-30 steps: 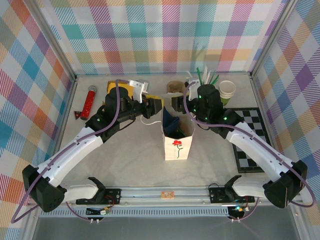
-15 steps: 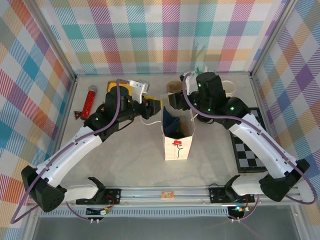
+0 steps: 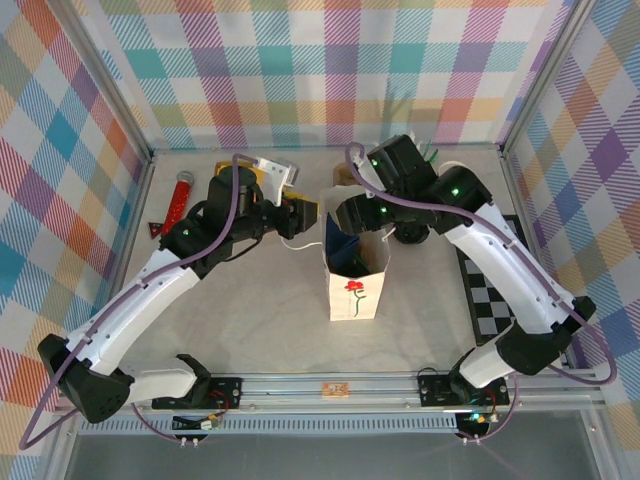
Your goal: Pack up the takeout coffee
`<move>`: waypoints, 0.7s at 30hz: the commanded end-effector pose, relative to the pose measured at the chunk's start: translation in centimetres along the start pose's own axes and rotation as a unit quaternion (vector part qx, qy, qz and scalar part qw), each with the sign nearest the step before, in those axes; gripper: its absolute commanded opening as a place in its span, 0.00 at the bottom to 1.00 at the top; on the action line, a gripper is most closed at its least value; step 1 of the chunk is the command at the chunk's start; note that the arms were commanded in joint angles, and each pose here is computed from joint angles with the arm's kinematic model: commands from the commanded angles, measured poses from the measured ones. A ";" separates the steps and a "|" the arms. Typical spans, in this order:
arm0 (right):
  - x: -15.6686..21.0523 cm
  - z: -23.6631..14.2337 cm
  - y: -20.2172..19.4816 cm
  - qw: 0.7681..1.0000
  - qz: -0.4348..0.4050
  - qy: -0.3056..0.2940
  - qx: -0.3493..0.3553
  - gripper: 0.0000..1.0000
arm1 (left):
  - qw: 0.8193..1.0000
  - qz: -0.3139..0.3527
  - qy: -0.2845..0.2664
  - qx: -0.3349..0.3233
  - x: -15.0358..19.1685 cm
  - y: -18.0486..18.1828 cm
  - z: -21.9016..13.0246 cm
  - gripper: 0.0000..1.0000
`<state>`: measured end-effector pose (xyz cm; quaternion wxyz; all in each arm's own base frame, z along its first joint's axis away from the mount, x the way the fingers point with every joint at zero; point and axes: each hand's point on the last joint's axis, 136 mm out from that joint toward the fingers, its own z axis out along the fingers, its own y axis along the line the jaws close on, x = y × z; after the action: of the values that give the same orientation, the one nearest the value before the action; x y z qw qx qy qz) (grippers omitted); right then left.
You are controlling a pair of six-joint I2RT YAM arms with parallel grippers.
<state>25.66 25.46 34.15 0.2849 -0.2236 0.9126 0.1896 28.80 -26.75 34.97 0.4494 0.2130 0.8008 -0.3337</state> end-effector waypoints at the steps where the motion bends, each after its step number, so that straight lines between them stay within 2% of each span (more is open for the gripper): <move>1: 1.9 -1.1 -0.1 0.999 0.023 0.041 0.014 0.59 | 1.000 0.013 0.018 -0.014 0.3 0.2 0.0 0.44; 7: 2.2 -2.0 0.0 0.998 0.025 0.054 0.025 0.59 | 0.998 0.007 0.050 -0.025 1.2 0.7 0.6 0.53; 16: 3.5 -1.0 0.4 0.992 0.002 0.116 0.058 0.59 | 0.996 -0.004 0.079 -0.026 2.1 0.9 1.3 0.54; 21: 3.7 -0.8 0.2 0.989 0.003 0.126 0.071 0.59 | 0.995 -0.012 0.094 -0.037 2.7 1.4 2.1 0.54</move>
<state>23.00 25.27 32.01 0.1846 -0.2327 0.9483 0.1118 29.51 -26.91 30.90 0.3768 0.2164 0.8526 -0.2902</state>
